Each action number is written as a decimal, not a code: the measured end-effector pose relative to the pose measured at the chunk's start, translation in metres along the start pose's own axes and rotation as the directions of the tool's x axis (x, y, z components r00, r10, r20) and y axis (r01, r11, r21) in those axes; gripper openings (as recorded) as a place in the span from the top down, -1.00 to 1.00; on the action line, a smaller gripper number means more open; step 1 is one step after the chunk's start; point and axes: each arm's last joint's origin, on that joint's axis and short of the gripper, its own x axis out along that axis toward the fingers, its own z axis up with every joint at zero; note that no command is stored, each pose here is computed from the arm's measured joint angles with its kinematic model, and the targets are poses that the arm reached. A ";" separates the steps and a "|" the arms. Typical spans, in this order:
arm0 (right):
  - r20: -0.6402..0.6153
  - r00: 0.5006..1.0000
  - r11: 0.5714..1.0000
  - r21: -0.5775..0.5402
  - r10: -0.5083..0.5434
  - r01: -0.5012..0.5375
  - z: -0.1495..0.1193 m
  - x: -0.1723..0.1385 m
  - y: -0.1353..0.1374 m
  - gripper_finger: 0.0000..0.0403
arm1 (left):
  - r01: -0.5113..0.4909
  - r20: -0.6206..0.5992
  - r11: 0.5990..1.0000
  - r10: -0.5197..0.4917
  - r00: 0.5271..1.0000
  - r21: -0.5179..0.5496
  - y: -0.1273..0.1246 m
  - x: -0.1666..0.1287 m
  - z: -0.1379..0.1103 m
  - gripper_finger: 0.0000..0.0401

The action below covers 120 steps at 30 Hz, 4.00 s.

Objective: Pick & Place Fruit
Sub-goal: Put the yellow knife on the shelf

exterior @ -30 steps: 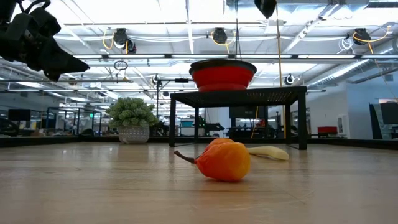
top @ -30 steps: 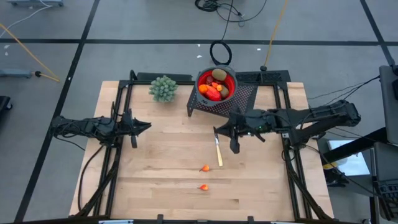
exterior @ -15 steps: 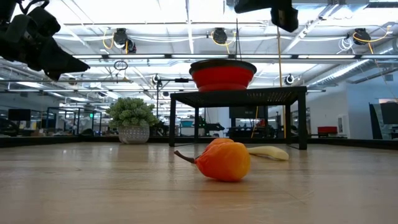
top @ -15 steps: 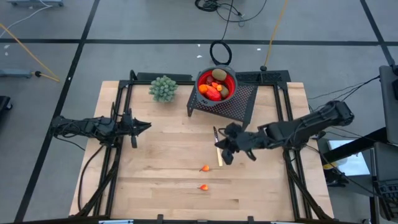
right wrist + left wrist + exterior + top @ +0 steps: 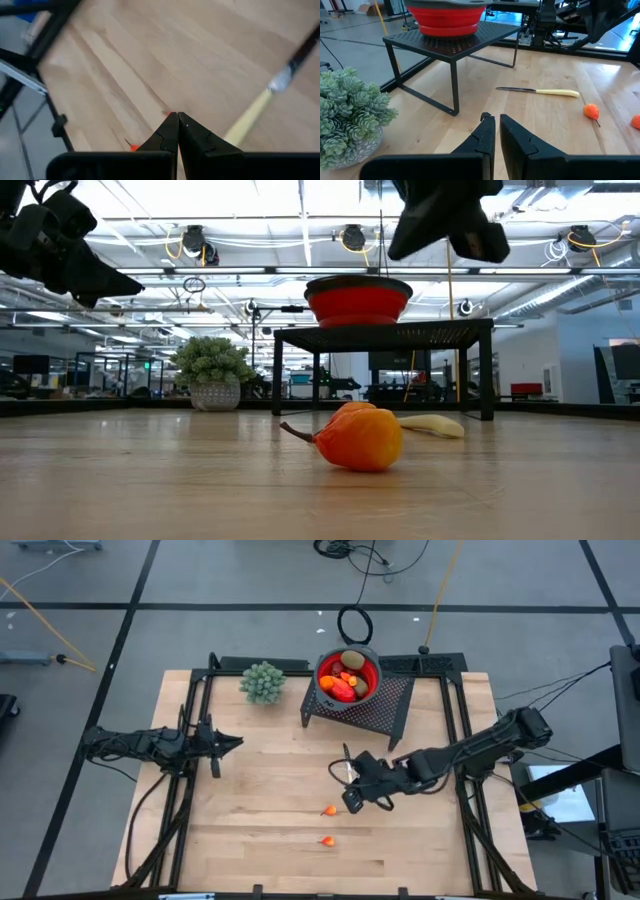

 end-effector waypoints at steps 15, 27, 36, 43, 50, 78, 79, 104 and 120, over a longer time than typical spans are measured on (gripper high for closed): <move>-0.208 0.944 0.941 0.172 -0.254 0.291 -0.005 0.027 0.011 1.00 | 0.000 0.000 1.000 0.000 1.000 0.029 0.000 0.000 0.000 0.87; -0.274 0.917 0.911 0.215 -0.289 0.351 -0.008 0.051 0.006 1.00 | 0.000 0.000 0.999 0.000 1.000 0.049 0.000 0.000 0.000 0.87; -0.267 0.919 0.907 0.228 -0.291 0.353 -0.002 0.053 0.003 1.00 | 0.000 0.000 0.999 0.000 1.000 0.049 0.000 0.000 0.000 0.87; -0.264 0.919 0.908 0.226 -0.292 0.354 -0.002 0.053 0.003 0.90 | 0.000 0.000 0.999 0.000 1.000 0.049 0.000 0.000 0.000 0.87; -0.259 0.928 0.914 0.235 -0.268 0.330 -0.007 0.062 -0.004 0.62 | 0.000 -0.001 0.999 0.000 1.000 0.049 0.000 0.000 0.000 0.87; -0.252 0.931 0.901 0.279 -0.265 0.332 -0.022 0.086 -0.037 0.08 | -0.002 -0.029 0.998 0.004 1.000 0.061 0.000 0.000 -0.003 0.87; -0.250 0.933 0.903 0.281 -0.259 0.326 -0.023 0.087 -0.038 0.08 | -0.002 -0.028 0.998 0.004 1.000 0.061 0.000 0.000 -0.003 0.87; -0.229 0.951 0.904 0.325 -0.208 0.276 -0.039 0.102 -0.061 0.26 | -0.002 -0.027 0.998 0.003 1.000 0.060 0.000 0.000 -0.003 0.87; -0.240 0.942 0.898 0.317 -0.235 0.304 -0.041 0.102 -0.066 0.55 | -0.002 -0.027 0.998 0.003 1.000 0.056 0.000 0.000 -0.003 0.87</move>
